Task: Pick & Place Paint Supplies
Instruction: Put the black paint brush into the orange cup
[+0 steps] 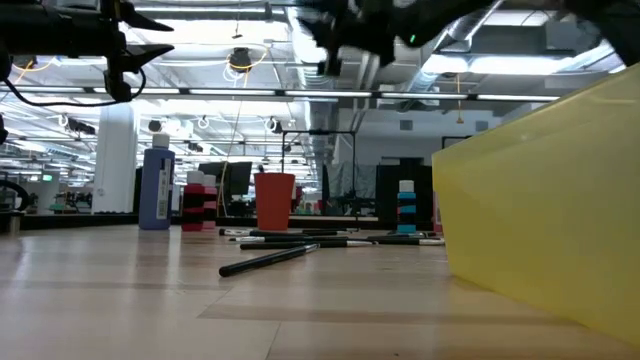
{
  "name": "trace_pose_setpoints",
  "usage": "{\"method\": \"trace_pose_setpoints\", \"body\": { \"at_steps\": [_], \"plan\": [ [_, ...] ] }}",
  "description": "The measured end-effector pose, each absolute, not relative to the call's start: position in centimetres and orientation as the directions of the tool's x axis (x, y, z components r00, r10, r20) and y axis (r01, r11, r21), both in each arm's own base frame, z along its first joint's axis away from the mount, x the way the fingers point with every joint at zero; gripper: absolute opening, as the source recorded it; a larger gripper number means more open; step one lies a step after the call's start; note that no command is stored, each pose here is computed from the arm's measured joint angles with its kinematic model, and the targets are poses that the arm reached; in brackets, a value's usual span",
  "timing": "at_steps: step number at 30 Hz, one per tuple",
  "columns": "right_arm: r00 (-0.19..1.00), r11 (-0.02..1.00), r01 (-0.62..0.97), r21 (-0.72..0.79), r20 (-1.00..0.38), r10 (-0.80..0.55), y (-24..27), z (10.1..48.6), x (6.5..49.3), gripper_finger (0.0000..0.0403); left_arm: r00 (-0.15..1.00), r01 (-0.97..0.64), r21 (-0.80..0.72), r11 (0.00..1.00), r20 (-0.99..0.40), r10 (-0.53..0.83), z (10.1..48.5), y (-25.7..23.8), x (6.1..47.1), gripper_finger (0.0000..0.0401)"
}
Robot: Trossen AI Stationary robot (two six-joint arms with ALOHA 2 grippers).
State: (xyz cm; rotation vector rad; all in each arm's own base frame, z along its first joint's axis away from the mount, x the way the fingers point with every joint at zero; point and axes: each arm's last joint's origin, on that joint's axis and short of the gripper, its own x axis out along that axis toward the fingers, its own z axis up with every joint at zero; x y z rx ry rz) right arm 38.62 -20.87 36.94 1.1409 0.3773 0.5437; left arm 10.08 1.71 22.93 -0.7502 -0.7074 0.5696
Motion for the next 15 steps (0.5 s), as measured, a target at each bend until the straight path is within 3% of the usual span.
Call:
{"method": "trace_pose_setpoints", "body": {
  "at_steps": [5,8,11,13,15],
  "plan": [
    [0.855,0.498,-0.250,0.831,-0.052,0.516,-18.8,41.0,34.9,0.0079,0.633,-0.220,-0.761,0.610,0.364,0.683,22.9,1.7,10.1,0.0114],
    [0.903,0.645,-0.150,0.749,-0.161,0.398,-17.8,42.1,32.2,0.0070,0.633,-0.243,-0.745,0.621,0.364,0.684,22.9,1.7,10.1,0.0114],
    [0.904,0.779,0.164,0.605,-0.408,0.126,-16.8,41.8,29.3,0.0065,0.626,-0.251,-0.747,0.616,0.360,0.692,22.9,1.7,10.1,0.0114],
    [0.796,0.803,0.417,0.426,-0.597,-0.096,-16.2,41.2,27.5,0.0064,0.624,-0.253,-0.748,0.613,0.358,0.695,22.9,1.7,10.1,0.0114],
    [0.631,0.743,0.616,0.262,-0.728,-0.266,-15.6,40.6,26.2,0.0064,0.620,-0.257,-0.750,0.609,0.356,0.700,22.9,1.8,10.0,0.0114]
  ]
}}
